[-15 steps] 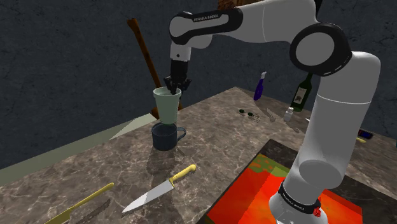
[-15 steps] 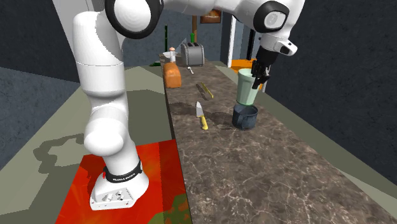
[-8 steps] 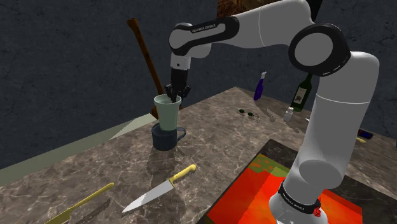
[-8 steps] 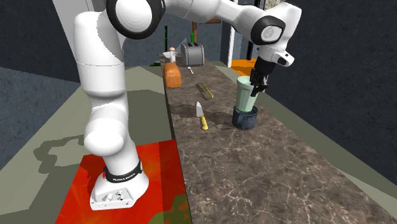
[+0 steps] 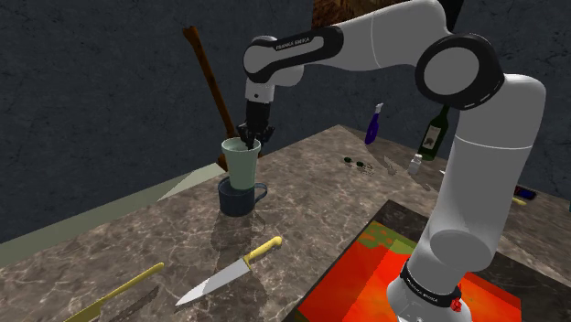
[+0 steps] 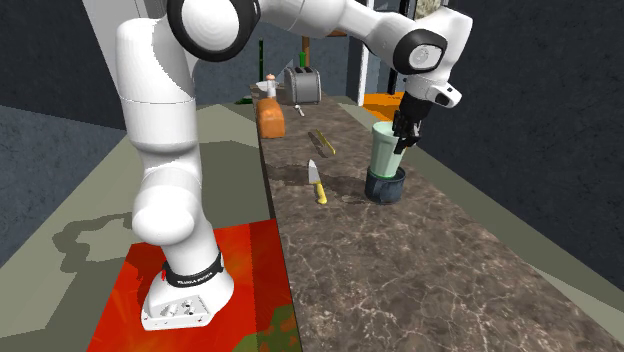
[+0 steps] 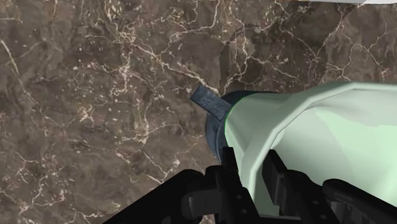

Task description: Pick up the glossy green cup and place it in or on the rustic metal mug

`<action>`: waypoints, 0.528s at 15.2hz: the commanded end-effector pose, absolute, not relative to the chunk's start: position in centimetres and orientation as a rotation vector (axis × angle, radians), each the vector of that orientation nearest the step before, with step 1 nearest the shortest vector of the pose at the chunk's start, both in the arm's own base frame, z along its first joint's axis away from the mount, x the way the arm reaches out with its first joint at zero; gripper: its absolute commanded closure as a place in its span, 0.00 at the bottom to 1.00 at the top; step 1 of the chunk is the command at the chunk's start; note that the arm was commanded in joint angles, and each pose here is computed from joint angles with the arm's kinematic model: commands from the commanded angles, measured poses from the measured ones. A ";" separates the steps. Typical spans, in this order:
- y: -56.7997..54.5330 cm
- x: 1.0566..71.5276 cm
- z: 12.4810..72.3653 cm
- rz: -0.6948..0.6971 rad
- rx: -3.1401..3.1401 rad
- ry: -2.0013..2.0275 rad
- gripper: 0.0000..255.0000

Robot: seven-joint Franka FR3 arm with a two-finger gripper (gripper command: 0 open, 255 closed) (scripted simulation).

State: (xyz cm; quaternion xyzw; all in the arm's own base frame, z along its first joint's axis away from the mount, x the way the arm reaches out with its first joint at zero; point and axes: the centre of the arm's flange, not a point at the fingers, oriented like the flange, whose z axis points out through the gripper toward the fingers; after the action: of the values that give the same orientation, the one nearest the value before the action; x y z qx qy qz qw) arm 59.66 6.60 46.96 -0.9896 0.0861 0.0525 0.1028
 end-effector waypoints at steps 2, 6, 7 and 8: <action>6.6 59.7 46.7 0.161 -2.921 0.254 0.00; 6.6 59.7 46.7 0.161 -2.921 0.254 0.00; 6.6 59.7 46.7 0.161 -2.921 0.254 0.00; 6.4 59.8 48.0 0.161 -2.921 0.254 0.00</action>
State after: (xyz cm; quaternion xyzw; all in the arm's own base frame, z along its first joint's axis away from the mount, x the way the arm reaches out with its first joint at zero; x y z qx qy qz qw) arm 59.77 6.42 47.34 -0.9895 0.0861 0.0545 0.1025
